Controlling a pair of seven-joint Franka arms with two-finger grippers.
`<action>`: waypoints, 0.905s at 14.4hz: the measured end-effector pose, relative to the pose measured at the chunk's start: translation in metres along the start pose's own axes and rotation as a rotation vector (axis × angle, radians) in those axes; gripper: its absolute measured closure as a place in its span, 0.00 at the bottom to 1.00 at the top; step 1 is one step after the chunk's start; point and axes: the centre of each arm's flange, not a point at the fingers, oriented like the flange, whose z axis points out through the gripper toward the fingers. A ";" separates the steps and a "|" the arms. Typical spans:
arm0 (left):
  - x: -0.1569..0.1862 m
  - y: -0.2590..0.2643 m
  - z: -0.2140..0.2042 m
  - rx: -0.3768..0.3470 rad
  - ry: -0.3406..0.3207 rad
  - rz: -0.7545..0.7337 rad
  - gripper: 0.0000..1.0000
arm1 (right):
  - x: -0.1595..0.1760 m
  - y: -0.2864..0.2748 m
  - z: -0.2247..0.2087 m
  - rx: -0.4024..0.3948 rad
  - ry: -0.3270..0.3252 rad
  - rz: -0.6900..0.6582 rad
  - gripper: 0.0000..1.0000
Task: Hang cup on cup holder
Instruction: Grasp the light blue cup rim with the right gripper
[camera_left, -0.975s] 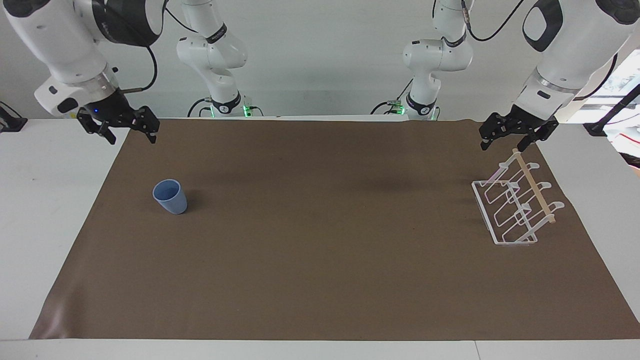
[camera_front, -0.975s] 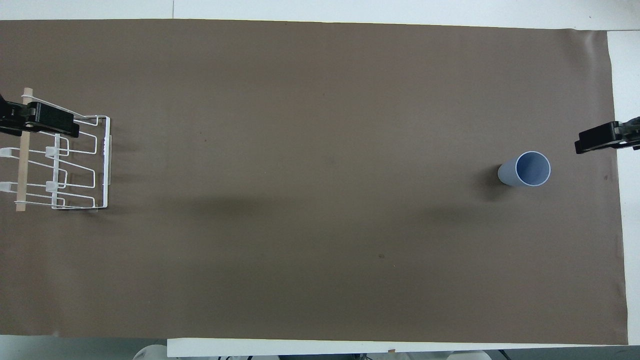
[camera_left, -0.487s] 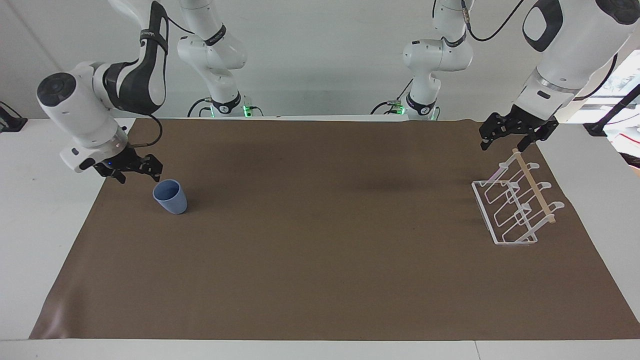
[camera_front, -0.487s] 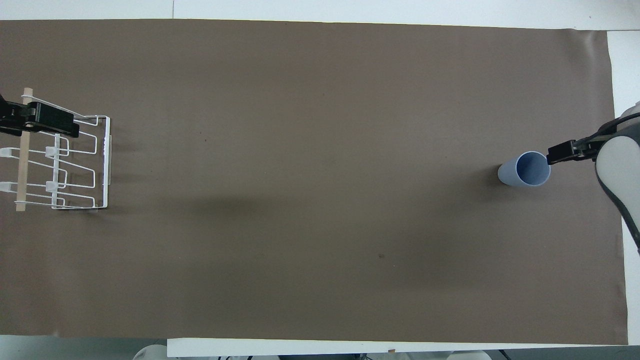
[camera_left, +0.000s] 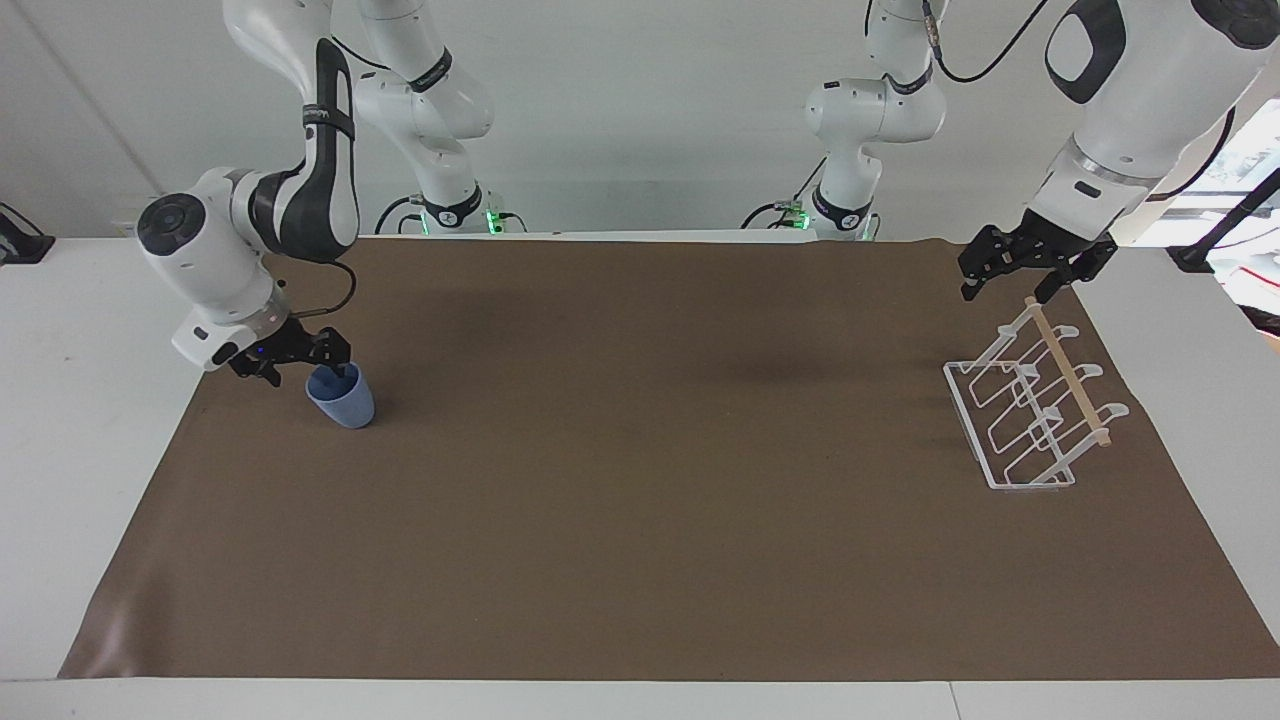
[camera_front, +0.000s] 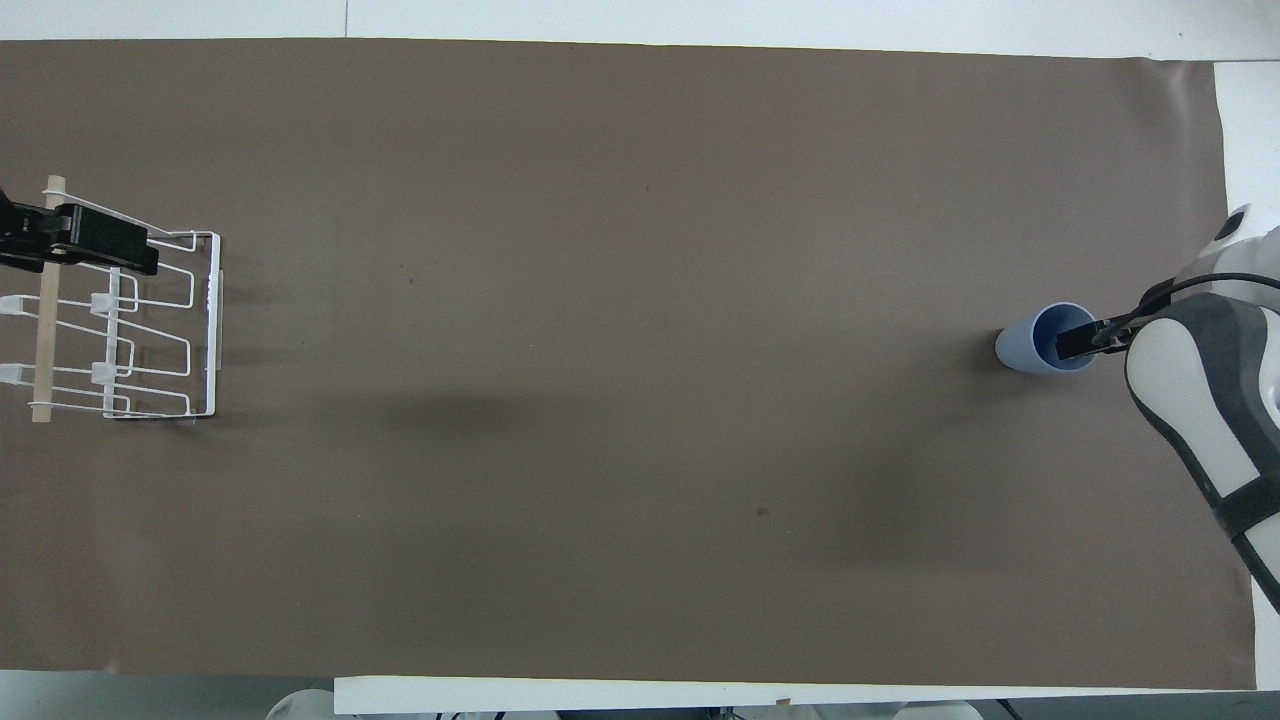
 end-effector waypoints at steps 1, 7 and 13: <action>0.000 0.000 0.000 0.000 0.000 0.000 0.00 | 0.001 0.001 0.001 -0.004 0.011 0.001 0.01; -0.001 0.000 0.001 0.000 -0.008 0.000 0.00 | 0.003 0.000 0.017 -0.005 0.013 -0.003 0.18; -0.003 -0.015 0.003 0.000 -0.024 -0.027 0.00 | 0.003 -0.004 0.021 -0.001 0.004 -0.010 0.47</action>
